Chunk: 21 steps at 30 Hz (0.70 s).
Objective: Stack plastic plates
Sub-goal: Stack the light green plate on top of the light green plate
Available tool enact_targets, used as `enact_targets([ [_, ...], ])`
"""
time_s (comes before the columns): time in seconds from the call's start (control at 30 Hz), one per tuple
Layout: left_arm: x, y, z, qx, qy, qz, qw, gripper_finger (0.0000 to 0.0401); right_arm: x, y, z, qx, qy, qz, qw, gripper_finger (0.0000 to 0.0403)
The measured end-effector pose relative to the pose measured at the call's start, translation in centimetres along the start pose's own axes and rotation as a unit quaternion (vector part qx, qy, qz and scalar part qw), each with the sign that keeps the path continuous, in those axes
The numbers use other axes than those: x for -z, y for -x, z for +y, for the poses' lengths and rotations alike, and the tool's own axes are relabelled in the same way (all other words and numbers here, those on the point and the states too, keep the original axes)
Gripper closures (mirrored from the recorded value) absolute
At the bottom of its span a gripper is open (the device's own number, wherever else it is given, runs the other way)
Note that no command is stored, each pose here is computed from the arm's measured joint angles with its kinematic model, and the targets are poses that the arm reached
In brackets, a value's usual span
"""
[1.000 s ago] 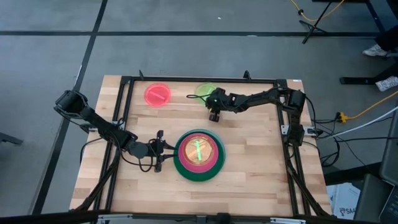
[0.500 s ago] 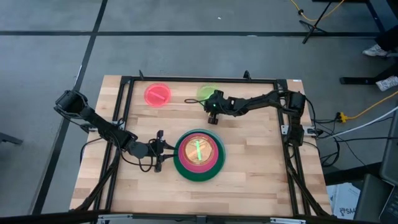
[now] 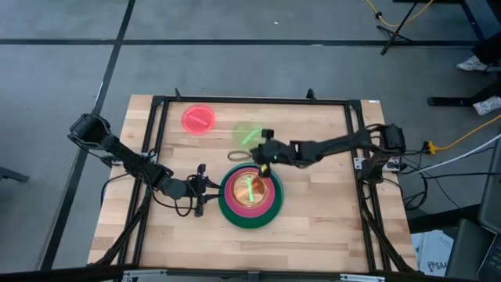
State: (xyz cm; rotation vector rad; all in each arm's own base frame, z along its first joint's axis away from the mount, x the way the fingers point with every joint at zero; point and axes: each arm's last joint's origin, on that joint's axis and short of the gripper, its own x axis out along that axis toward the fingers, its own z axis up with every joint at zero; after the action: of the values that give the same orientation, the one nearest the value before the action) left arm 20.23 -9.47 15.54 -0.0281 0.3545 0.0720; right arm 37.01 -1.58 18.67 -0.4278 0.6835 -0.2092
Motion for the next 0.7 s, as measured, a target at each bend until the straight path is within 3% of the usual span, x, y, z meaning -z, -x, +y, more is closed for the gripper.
enact_targets([
  [0.53,0.0,0.0,0.0,0.000,0.000,0.000,1.000,0.0286,-3.1,5.5,10.5,-0.110,0.085,-0.078,0.987,0.0398],
  [0.7,0.0,0.0,0.0,0.000,-0.001,0.001,1.000,0.0286,-2.8,6.5,12.3,-0.137,0.067,-0.065,0.986,0.0398],
])
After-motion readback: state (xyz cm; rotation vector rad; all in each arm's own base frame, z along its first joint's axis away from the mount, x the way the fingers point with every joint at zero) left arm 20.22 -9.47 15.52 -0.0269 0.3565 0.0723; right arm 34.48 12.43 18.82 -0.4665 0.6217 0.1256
